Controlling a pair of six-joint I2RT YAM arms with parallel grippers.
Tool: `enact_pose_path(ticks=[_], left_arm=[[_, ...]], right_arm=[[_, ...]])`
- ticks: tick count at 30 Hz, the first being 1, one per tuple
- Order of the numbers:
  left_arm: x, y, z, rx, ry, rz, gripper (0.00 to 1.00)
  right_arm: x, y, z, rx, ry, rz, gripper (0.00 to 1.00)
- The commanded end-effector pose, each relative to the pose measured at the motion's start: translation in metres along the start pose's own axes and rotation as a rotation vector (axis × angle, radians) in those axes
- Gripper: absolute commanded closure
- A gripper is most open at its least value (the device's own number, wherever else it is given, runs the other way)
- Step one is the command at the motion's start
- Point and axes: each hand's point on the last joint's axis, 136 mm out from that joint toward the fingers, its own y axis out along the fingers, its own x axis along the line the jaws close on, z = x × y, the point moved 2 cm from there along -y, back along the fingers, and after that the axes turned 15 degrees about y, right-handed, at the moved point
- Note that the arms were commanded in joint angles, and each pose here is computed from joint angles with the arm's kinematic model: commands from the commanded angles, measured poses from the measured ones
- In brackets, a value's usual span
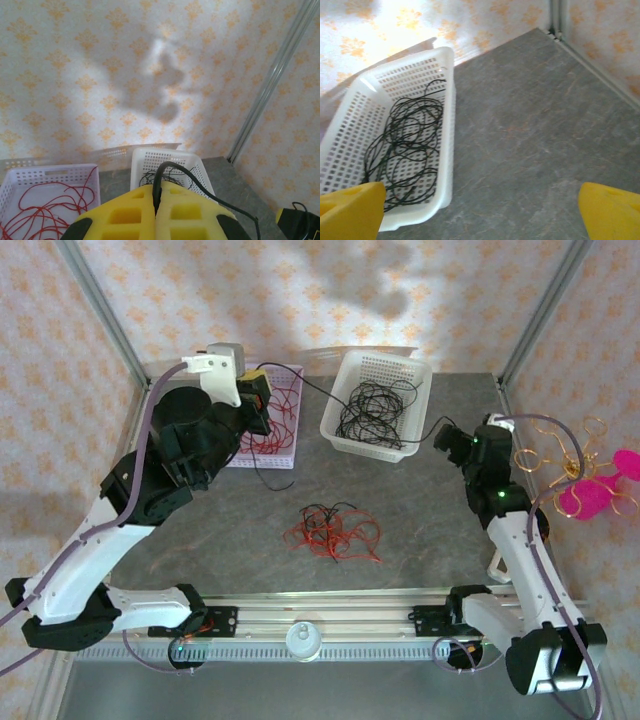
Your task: Untangle the cables
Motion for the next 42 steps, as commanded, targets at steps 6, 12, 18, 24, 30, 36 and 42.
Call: enact_pose_path(ticks=[6,12,18,24,30,36,42], left_arm=[[0.032,-0.019,-0.016,-0.022,0.053,-0.121,1.0],[0.061,-0.039,-0.016,-0.014,0.078,-0.255,1.0],[0.089,-0.067,-0.024,-0.04,0.085,-0.349,1.0],[0.061,-0.056,-0.007,-0.066,0.093,-0.178,1.0],[0.005,-0.02,0.029,0.05,0.153,0.081,1.0],[-0.045,0.001,0.052,0.118,0.185,0.317,1.0],[-0.07,0.01,0.063,0.143,0.201,0.438,1.0]], right_arm=[[0.01,0.01,-0.005,-0.019,0.017,-0.046,0.01],[-0.008,0.026,-0.01,-0.042,0.049,0.037,0.0],[-0.019,0.048,0.005,0.006,0.03,0.073,0.01],[0.037,0.026,0.013,0.066,-0.042,-0.29,0.1],[0.138,-0.053,0.035,0.113,-0.303,-0.789,0.16],[0.207,-0.155,0.065,0.142,-0.491,-1.356,0.11],[0.235,-0.164,0.073,0.143,-0.659,-1.431,0.12]])
